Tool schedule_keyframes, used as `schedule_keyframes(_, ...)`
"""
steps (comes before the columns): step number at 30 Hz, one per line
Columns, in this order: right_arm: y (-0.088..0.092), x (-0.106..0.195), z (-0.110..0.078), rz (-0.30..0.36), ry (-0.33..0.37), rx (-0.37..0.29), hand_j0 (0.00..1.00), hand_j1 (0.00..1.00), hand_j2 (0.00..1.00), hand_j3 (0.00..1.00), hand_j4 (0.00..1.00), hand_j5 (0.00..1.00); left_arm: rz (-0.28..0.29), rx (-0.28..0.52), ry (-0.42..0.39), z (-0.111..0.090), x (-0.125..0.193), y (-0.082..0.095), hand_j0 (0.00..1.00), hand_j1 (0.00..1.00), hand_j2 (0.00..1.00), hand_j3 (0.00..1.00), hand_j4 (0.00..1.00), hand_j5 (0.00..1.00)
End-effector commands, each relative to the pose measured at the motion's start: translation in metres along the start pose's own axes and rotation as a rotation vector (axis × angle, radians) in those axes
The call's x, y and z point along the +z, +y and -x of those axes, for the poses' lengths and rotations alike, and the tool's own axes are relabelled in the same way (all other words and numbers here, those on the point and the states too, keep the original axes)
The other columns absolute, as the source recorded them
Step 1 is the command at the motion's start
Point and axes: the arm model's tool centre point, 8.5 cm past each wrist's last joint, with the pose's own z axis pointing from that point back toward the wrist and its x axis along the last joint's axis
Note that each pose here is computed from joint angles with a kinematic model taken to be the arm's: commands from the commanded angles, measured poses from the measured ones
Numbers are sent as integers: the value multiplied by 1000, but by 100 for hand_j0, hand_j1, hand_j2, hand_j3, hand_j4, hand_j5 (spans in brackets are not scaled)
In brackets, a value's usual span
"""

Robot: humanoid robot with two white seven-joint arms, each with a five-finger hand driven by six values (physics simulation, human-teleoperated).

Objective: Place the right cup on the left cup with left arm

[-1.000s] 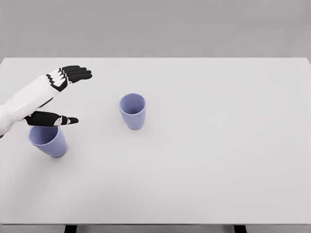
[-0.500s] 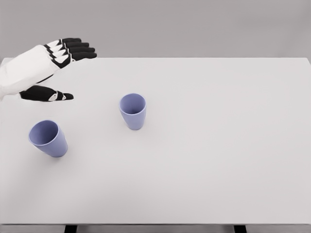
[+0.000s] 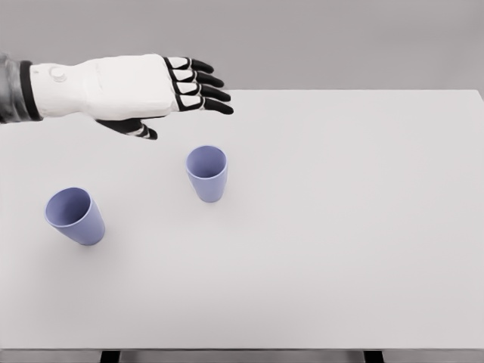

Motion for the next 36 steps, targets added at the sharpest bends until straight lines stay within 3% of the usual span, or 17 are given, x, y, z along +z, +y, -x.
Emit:
schedule_keyframes(1,0,0,0,0,0,0,100,100,100,100,100,100,116,98,-65,-8,-24,-48,100,100,100,100,100,100)
schedule_keyframes(6,0,0,0,0,0,0,100,100,100,100,100,100,115,92,-88,-12,-32,-47,100,100,100,100,100,100)
schedule_keyframes(7,0,0,0,0,0,0,100,100,100,100,100,100,120,146,-97,-5,-50,-56,100,100,100,100,100,100)
schedule_keyframes(8,0,0,0,0,0,0,100,100,100,100,100,100,97,182,-105,-4,-49,-54,100,100,100,100,100,100)
schedule_keyframes(12,0,0,0,0,0,0,100,100,100,100,100,100,85,182,-104,-1,-48,-47,100,100,100,100,100,100)
schedule_keyframes(13,0,0,0,0,0,0,100,100,100,100,100,100,94,239,-38,10,-50,-49,100,100,100,100,100,100)
schedule_keyframes(15,0,0,0,0,0,0,100,100,100,100,100,100,94,239,-38,10,-50,-49,100,100,100,100,100,100)
schedule_keyframes(17,0,0,0,0,0,0,100,100,100,100,100,100,132,294,24,19,-55,-60,100,100,100,100,100,100)
schedule_keyframes(26,0,0,0,0,0,0,100,100,100,100,100,100,171,305,7,13,-60,-72,100,100,100,100,100,100)
schedule_keyframes(31,0,0,0,0,0,0,100,100,100,100,100,100,221,349,60,17,-64,-84,100,100,100,100,100,100)
schedule_keyframes(36,0,0,0,0,0,0,100,100,100,100,100,100,230,344,59,17,-66,-84,100,100,100,100,100,100)
